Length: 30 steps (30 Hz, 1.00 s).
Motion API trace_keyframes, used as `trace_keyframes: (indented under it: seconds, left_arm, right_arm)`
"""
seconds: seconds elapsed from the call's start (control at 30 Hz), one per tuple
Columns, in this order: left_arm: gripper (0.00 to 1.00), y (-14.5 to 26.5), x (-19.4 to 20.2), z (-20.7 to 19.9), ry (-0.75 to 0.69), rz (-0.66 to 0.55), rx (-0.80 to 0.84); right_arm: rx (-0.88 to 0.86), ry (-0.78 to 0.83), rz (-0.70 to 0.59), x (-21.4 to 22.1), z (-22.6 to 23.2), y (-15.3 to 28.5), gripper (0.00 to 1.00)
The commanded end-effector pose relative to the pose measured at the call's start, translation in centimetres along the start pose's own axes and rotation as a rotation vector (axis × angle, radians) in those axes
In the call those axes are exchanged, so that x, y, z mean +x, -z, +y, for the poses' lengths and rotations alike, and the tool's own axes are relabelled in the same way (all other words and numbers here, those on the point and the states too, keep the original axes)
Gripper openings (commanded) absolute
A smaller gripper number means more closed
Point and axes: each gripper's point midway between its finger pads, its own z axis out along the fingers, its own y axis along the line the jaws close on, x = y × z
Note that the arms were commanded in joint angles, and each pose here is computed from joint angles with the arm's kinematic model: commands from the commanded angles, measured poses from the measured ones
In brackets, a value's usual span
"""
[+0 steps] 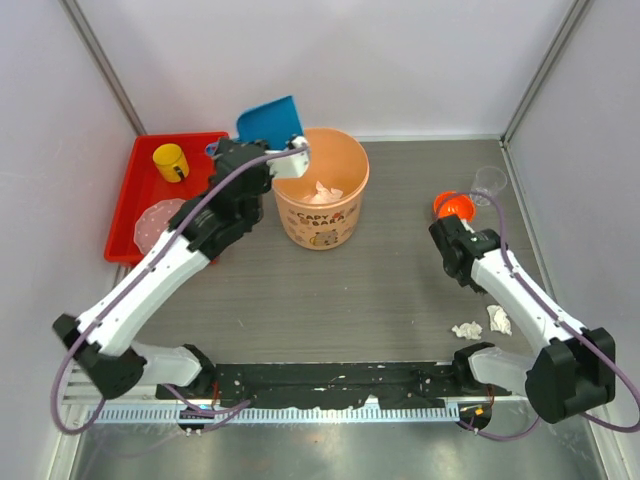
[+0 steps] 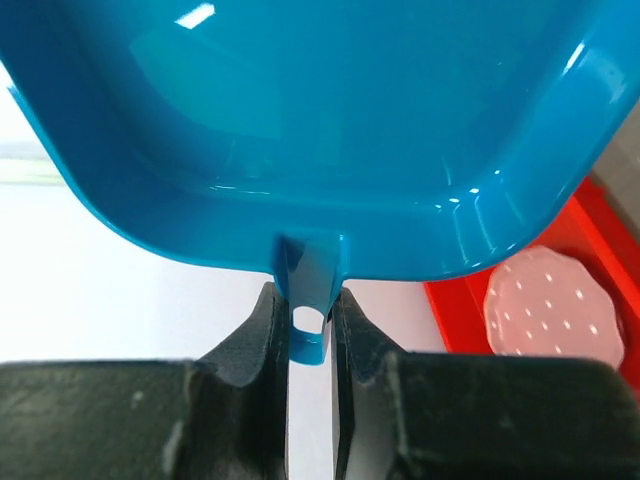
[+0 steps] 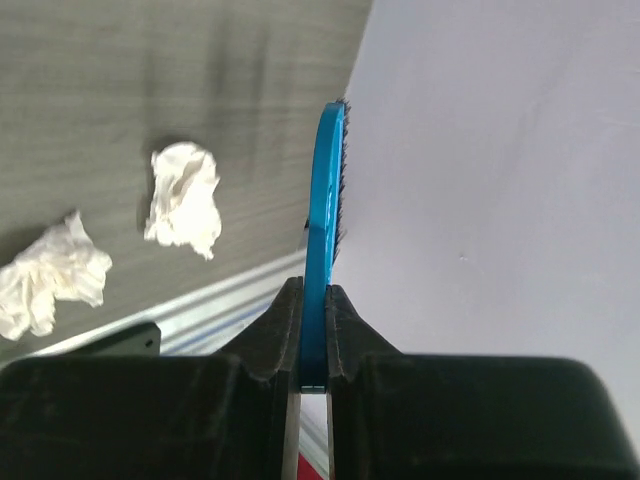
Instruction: Sweep away the paper scraps from the table
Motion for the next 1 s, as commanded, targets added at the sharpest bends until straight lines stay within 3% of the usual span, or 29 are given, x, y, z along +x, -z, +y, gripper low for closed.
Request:
trace_keyframes:
  seconds: [0.0,0.07,0.23,0.33,0.53,0.57,0.73,0.8,0.97]
  left_arm:
    - [0.0,1.2,4.2,-6.3,0.05,0.068,0.173]
    - [0.0,1.2,5.1,-7.4,0.069,0.07,0.208]
    - [0.0,1.2,6.7,-7.3,0.129,0.068,0.226]
    - [0.0,1.1,6.9,-7.0,0.142,0.068,0.221]
    - [0.0,1.2,7.1,-6.8,0.153,0.077,0.227]
    - [0.0,1.1,7.2,-6.8,0.153,0.082,0.228]
    - [0.0,0.9,7.8,-6.6,0.15,0.115,0.224]
    - [0.0,1.0,8.0,-6.5,0.153,0.124,0.226]
    - [0.0,0.9,8.4,-6.6,0.16,0.14,0.236]
  right_arm:
    - [-0.06,0.115,0.053,1.5,2.2,-1.7,0.01]
    - [-0.108,0.131,0.067,1.9,3.3,-2.2,0.01]
    - [-0.554,0.128,0.036,1.2,11.8,-0.8,0.01]
    - [-0.653,0.133,0.04,0.1,13.6,0.1,0.01]
    - [-0.756,0.227,-0.081,-5.5,15.5,3.8,0.01]
    - [-0.769,0.267,-0.051,-5.6,16.2,4.1,0.01]
    - [-0.741,0.341,-0.112,-9.4,17.3,7.3,0.01]
    - [-0.804,0.208,-0.116,-11.9,17.8,9.4,0.01]
    - [-0.829,0.189,-0.152,-12.8,18.7,11.7,0.01]
